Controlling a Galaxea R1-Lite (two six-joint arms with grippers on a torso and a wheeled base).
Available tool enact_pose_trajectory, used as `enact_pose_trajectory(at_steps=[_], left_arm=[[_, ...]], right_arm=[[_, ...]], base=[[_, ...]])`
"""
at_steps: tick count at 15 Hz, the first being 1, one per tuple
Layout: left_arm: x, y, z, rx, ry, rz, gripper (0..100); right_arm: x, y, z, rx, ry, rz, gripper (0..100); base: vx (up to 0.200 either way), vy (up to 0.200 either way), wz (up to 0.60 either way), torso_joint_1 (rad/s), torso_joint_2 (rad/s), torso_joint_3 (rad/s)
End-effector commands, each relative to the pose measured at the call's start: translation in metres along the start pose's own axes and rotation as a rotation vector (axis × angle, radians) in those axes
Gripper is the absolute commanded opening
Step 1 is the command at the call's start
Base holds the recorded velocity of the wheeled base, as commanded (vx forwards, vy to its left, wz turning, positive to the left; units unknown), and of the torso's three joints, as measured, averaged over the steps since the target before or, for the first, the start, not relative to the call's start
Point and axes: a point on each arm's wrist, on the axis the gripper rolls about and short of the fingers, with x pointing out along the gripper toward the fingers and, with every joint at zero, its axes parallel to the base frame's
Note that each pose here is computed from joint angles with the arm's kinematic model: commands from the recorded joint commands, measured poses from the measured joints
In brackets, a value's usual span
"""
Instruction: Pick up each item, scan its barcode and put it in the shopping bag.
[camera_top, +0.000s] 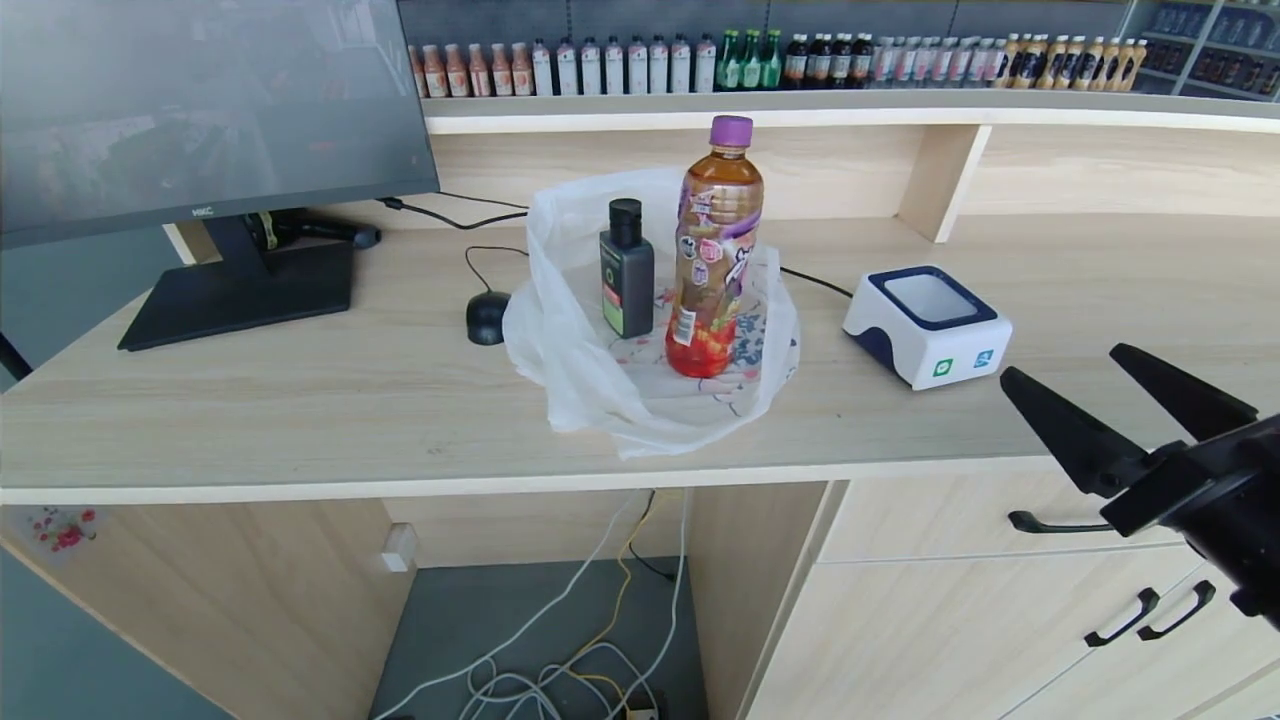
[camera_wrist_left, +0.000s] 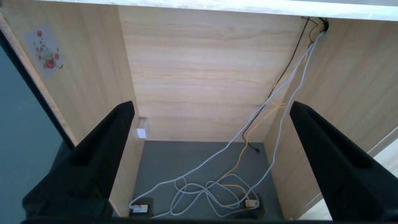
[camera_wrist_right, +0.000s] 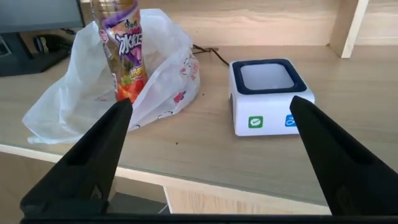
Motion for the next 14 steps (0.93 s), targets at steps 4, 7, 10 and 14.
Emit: enact_pose_trajectory(at_steps=[4,7,10,14], left_arm=[[0.000,0.000,0.000,0.003,-0.001,-0.002,100],[0.000,0.000,0.000,0.003,-0.001,0.000,100],[0.000,0.000,0.000,0.003,-0.001,0.000,100],[0.000,0.000,0.000,0.000,-0.001,0.000,100]], right_arm=[[-0.053,-0.004,-0.018,0.053,0.136,-0.008,100],[-0.100,-0.007,-0.016,0.063,0.228,0.001,100],[-0.158,-0.010,-0.033,0.013,0.346,0.068,100],[-0.192,-0.015,-0.052,-0.064,0.398,0.089,100]], base=[[0.000,0.000,0.00,0.000,0.00,0.000],[0.000,0.000,0.00,0.000,0.00,0.000],[0.000,0.000,0.00,0.000,0.00,0.000],[0.000,0.000,0.00,0.000,0.00,0.000]])
